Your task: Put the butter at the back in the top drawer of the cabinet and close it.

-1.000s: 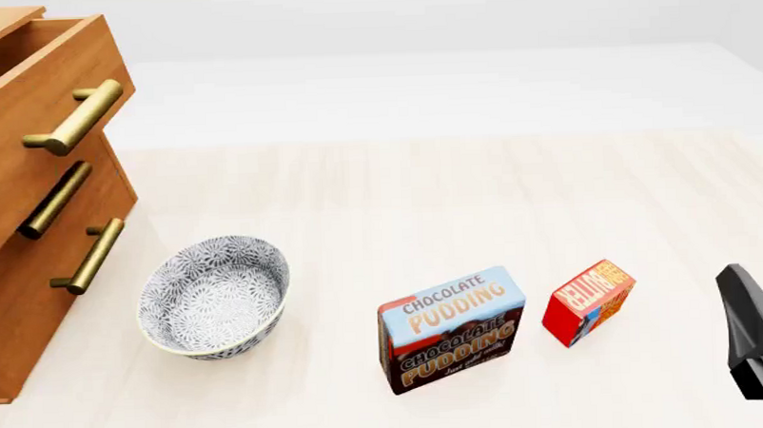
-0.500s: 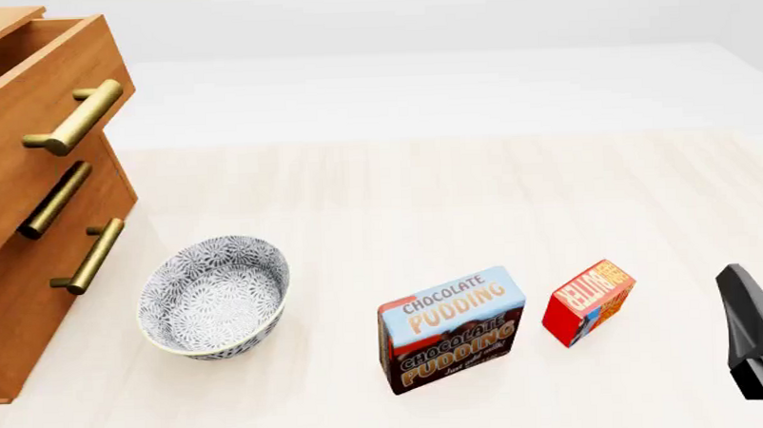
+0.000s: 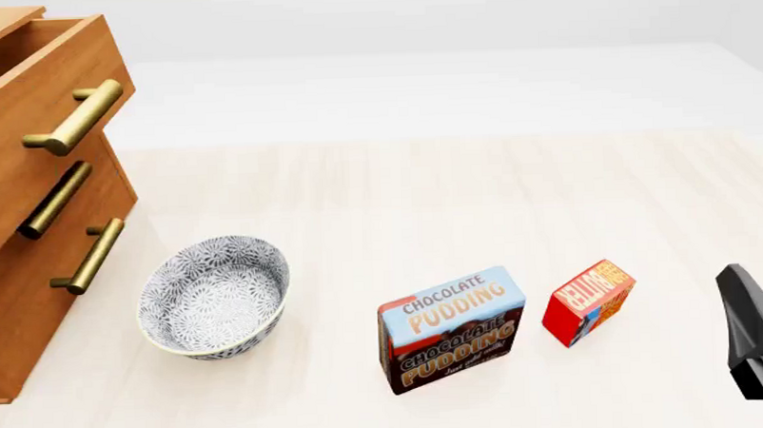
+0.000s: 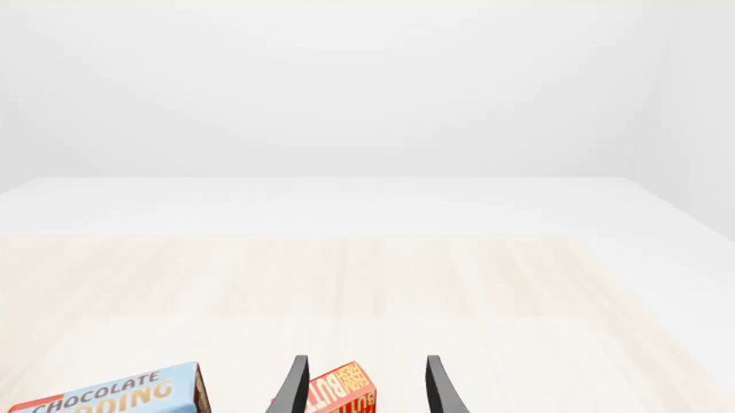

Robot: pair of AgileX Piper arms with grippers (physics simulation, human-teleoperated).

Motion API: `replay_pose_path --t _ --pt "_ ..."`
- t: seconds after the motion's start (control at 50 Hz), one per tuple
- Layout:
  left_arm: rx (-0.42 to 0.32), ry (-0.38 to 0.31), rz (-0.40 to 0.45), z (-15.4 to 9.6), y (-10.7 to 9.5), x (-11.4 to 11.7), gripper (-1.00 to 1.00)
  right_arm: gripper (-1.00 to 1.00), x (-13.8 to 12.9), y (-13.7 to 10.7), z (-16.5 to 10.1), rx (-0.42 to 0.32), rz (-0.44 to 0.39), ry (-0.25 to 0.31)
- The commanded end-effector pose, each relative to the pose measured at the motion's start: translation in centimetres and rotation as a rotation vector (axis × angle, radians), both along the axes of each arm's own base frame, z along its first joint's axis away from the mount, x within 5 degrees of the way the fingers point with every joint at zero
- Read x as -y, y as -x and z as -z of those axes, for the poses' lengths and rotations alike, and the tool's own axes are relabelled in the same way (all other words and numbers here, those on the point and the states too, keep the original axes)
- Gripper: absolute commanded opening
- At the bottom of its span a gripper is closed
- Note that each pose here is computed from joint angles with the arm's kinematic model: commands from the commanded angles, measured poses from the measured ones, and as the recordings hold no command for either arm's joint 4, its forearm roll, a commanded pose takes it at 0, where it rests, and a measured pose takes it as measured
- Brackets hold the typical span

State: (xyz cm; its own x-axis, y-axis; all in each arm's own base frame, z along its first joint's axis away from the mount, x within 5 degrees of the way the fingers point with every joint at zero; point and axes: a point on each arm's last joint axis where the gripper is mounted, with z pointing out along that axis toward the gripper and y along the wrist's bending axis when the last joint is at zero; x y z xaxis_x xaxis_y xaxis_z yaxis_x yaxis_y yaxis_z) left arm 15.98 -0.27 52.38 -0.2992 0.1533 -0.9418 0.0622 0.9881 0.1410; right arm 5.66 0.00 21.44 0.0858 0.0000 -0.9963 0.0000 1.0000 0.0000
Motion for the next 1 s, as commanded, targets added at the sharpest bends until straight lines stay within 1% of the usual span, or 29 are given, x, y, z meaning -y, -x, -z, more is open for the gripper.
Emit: replay_pose_path --t 0.02,0.06,0.12,0.16,0.42,0.76,1.0 --pt "-0.016 0.024 -0.02 0.2 -0.4 -0.2 1.0 1.0 0.0 0.0 0.0 0.0 0.0 0.0" --pt "-0.025 0.034 -0.019 0.3 -0.7 -0.1 1.0 1.0 0.0 0.0 0.0 0.0 0.0 0.0" --pt "-0.019 0.028 -0.029 0.2 -0.5 -0.3 1.0 1.0 0.0 0.0 0.0 0.0 0.0 0.0" --pt "-0.028 0.04 -0.027 0.4 -0.7 -0.2 1.0 1.0 0.0 0.0 0.0 0.0 0.0 0.0" --pt "-0.029 0.045 -0.038 0.4 -0.8 -0.4 1.0 1.0 0.0 0.0 0.0 0.0 0.0 0.0" --pt "-0.045 0.062 -0.054 1.0 -1.7 -0.5 1.0 1.0 0.0 0.0 0.0 0.0 0.0 0.0" --pt "-0.066 0.077 -0.072 2.0 -2.7 -0.8 1.0 1.0 0.0 0.0 0.0 0.0 0.0 0.0"
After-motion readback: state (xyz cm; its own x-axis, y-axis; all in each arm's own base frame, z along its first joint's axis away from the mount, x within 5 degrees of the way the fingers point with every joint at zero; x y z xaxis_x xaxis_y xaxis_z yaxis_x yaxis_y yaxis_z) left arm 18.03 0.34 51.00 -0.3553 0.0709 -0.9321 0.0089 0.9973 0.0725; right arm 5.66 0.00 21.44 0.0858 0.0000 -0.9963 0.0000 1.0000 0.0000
